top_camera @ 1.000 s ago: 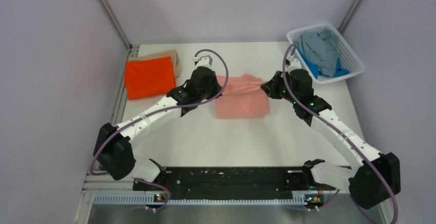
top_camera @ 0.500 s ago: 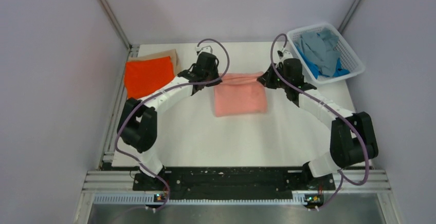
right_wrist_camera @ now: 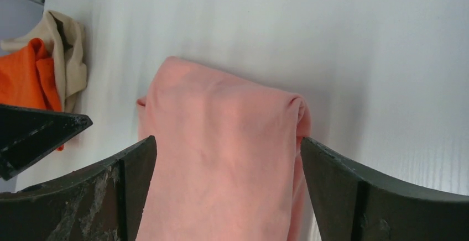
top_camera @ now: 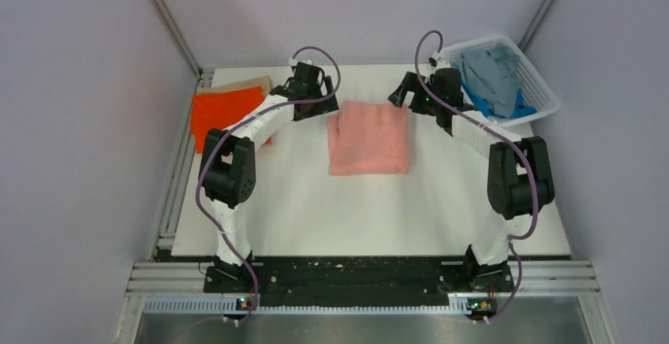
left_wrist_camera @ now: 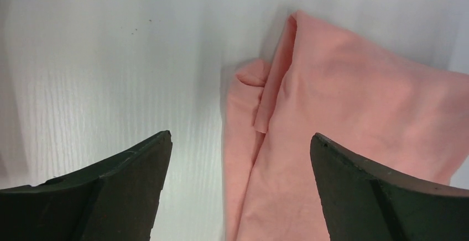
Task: Fold and stack the t-shirts
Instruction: Fold the long partially folded tshirt into a neat square, then put the neatly folded tshirt into the corner of the board with the left arm
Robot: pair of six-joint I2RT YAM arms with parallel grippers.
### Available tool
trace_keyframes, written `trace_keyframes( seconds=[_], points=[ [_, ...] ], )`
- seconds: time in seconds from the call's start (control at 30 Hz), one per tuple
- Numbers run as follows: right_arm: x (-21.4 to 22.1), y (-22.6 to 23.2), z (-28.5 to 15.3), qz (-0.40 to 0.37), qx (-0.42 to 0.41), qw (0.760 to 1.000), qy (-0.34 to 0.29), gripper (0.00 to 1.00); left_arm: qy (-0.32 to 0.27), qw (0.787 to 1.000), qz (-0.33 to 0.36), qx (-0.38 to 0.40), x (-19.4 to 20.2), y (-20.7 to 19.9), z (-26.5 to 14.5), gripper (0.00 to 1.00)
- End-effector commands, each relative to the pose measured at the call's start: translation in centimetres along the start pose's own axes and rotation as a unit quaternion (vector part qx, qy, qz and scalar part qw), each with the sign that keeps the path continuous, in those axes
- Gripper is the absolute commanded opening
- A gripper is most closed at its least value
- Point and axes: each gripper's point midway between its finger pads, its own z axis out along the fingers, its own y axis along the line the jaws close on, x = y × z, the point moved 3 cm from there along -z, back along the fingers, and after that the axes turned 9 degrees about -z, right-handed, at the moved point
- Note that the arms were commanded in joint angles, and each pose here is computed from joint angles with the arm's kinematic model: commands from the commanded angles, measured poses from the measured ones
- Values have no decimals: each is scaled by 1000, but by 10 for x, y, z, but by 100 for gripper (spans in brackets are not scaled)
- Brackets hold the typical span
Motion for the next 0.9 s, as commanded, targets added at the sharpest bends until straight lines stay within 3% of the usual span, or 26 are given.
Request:
trace_keyframes(
  seconds=[0.0,0.13,0.23,0.5,0.73,0.87],
  points=[
    [-26,20,-45,-26,-22,997,-66,99,-3,998,16,56,-4,-17,-30,99],
    [-11,20,-82,-32,-13,996,-81,99,51,994,8,98,30,-14,-22,99],
    [-4,26,-113,-40,-15,994,-96,99,97,991,5,87,53,-6,-9,99],
    [3,16,-175,-47,44,986,-155,99,148,982,6,116,77,-8,16,99],
    [-3,13,-198,-56,71,979,-180,99,178,980,5,93,89,-2,38,99],
    [-1,11,-196,-56,73,980,-174,99,186,978,5,91,93,-1,42,92]
  ],
)
